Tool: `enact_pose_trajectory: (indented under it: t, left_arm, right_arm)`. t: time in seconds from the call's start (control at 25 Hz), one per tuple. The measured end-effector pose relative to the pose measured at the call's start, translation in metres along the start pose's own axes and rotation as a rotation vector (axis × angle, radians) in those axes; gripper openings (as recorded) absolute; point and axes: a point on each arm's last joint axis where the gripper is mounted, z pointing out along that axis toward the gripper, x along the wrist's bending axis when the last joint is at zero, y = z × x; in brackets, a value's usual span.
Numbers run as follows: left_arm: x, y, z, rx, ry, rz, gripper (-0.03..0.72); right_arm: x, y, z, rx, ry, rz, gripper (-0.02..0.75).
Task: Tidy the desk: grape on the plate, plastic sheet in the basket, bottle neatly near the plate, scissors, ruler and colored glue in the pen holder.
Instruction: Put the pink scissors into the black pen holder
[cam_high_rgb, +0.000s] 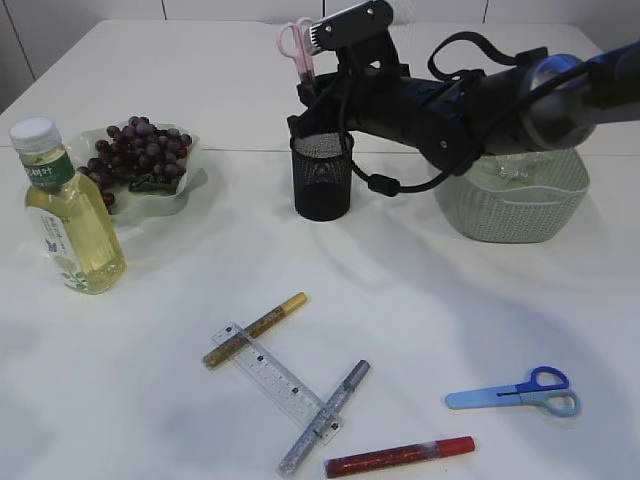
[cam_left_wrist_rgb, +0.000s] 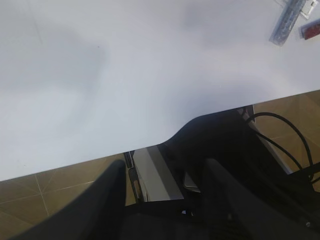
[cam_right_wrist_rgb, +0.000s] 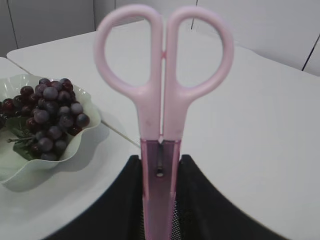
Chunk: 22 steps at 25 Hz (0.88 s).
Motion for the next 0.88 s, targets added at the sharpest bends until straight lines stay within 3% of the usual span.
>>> enact_pose_trajectory:
  t: [0.88]
  left_arm:
    - [0.000, 0.000, 0.000, 0.000, 0.000, 0.000, 0.363]
  right_arm:
    - [-0.003, -0.027, 0.016, 0.021, -0.003, 0.013, 0.179]
